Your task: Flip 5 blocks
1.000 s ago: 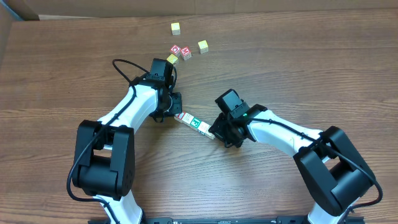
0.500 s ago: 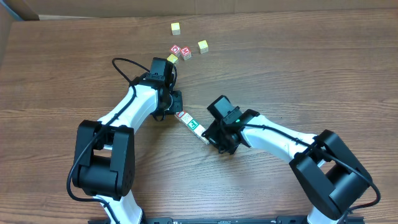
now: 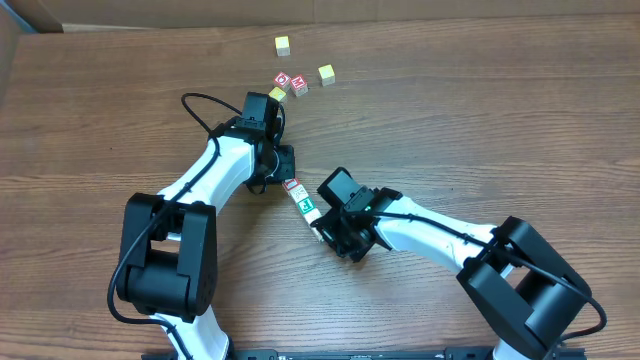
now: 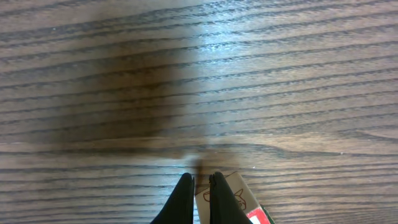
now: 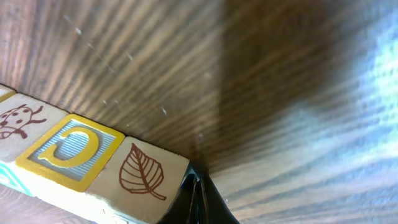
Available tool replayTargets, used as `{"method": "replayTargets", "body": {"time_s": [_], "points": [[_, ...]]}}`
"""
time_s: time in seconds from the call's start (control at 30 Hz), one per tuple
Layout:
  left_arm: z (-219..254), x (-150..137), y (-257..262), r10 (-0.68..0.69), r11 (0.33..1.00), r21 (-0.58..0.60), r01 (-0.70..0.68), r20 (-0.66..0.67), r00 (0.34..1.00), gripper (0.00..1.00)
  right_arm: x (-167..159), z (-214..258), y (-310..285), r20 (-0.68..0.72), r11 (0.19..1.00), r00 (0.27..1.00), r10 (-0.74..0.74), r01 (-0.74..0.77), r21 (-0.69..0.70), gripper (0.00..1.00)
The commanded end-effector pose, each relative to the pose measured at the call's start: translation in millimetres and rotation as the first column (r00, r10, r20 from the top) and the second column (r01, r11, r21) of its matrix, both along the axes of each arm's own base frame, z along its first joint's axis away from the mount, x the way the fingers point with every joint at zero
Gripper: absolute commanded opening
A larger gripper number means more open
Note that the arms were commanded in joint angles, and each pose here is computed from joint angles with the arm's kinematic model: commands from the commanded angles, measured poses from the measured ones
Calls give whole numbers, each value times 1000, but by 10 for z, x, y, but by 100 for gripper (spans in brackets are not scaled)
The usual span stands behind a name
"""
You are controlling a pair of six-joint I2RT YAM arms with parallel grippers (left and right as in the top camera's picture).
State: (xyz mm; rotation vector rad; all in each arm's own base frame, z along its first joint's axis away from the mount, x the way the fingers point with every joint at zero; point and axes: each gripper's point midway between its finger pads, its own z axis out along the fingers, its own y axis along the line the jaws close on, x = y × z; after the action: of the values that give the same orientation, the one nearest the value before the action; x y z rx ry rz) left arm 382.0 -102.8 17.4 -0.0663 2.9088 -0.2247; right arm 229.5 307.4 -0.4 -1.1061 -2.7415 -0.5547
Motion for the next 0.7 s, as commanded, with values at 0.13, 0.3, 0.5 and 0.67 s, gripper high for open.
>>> {"method": "replayTargets", "body": {"time_s": [0.13,0.3,0.5,0.67], "points": [[-68,-134,-205,-78,996,-42,76,-32,996,4,-79,-127,10,-12,992,993,-114,113,-61,4],[-66,-124,-210,-82,996,-40,81,-26,996,4,-64,-101,108,10,994,994,-104,105,-31,4],[-58,-93,-224,-83,996,-44,82,-12,996,4,-55,-83,164,6,990,990,-138,138,-11,4],[-55,-83,-226,-83,996,-45,82,-8,997,4,-80,-80,192,2,989,989,-145,145,-8,4]]}}
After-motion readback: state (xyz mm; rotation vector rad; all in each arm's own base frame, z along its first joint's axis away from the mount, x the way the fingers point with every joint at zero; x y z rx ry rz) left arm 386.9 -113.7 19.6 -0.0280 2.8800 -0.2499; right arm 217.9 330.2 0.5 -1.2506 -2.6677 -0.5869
